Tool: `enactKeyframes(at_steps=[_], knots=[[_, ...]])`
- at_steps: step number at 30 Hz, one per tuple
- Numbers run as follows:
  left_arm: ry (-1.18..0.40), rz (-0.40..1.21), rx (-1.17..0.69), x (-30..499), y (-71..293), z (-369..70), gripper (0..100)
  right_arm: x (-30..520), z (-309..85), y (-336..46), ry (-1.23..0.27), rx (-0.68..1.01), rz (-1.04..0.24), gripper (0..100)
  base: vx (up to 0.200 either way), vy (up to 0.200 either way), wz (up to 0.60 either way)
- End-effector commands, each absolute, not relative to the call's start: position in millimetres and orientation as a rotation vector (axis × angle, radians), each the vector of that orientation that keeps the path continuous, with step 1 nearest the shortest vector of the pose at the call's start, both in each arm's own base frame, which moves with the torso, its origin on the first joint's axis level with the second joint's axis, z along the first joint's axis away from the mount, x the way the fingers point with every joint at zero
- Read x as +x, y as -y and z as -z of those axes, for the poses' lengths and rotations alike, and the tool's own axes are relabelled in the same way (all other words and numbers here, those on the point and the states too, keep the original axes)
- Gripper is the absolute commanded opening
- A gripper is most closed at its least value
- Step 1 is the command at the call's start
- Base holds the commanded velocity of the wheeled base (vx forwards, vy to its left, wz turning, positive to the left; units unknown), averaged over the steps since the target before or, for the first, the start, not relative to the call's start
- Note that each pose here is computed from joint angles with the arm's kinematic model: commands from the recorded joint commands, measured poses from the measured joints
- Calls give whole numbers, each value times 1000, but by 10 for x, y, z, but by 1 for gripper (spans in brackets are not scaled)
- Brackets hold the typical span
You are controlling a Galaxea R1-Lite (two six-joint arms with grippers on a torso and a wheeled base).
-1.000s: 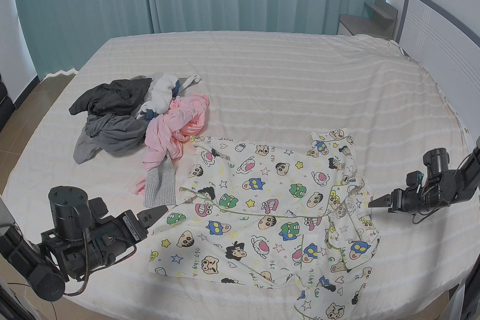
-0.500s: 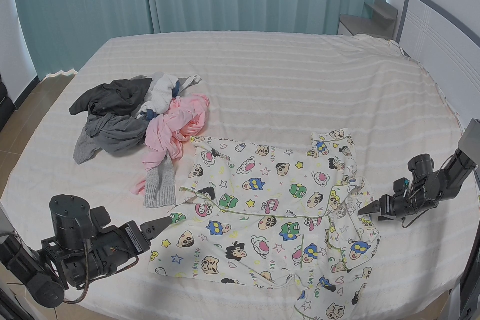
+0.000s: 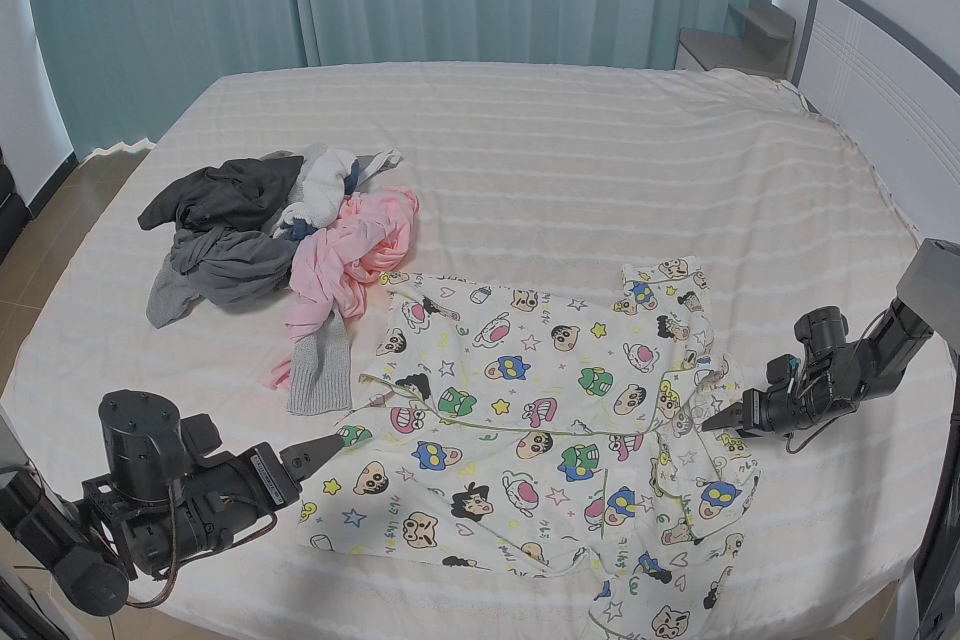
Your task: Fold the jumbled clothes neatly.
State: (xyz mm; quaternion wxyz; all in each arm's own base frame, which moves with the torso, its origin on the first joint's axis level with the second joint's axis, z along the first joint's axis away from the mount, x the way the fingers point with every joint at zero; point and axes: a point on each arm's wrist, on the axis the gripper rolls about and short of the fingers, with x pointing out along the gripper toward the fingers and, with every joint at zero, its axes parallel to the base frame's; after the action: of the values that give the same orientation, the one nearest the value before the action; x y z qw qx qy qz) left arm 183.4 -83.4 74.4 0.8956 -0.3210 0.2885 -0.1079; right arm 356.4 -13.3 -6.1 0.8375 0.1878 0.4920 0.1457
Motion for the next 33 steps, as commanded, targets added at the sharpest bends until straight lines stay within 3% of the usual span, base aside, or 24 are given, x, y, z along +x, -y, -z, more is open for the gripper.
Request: enactKeyframes(at_steps=[1, 13, 33], knots=[[-597, 222, -666, 1840, 835, -743, 100, 3562, 99, 143, -1050, 400, -303, 0, 0, 0, 0], [-598, 222, -663, 1838, 837, -741, 100, 3529, -119, 213, -992, 393, -287, 0, 0, 0, 0], [-596, 219, -663, 1830, 833, -742, 100, 3625, -289, 539, -901, 288, -85, 0, 0, 0, 0]])
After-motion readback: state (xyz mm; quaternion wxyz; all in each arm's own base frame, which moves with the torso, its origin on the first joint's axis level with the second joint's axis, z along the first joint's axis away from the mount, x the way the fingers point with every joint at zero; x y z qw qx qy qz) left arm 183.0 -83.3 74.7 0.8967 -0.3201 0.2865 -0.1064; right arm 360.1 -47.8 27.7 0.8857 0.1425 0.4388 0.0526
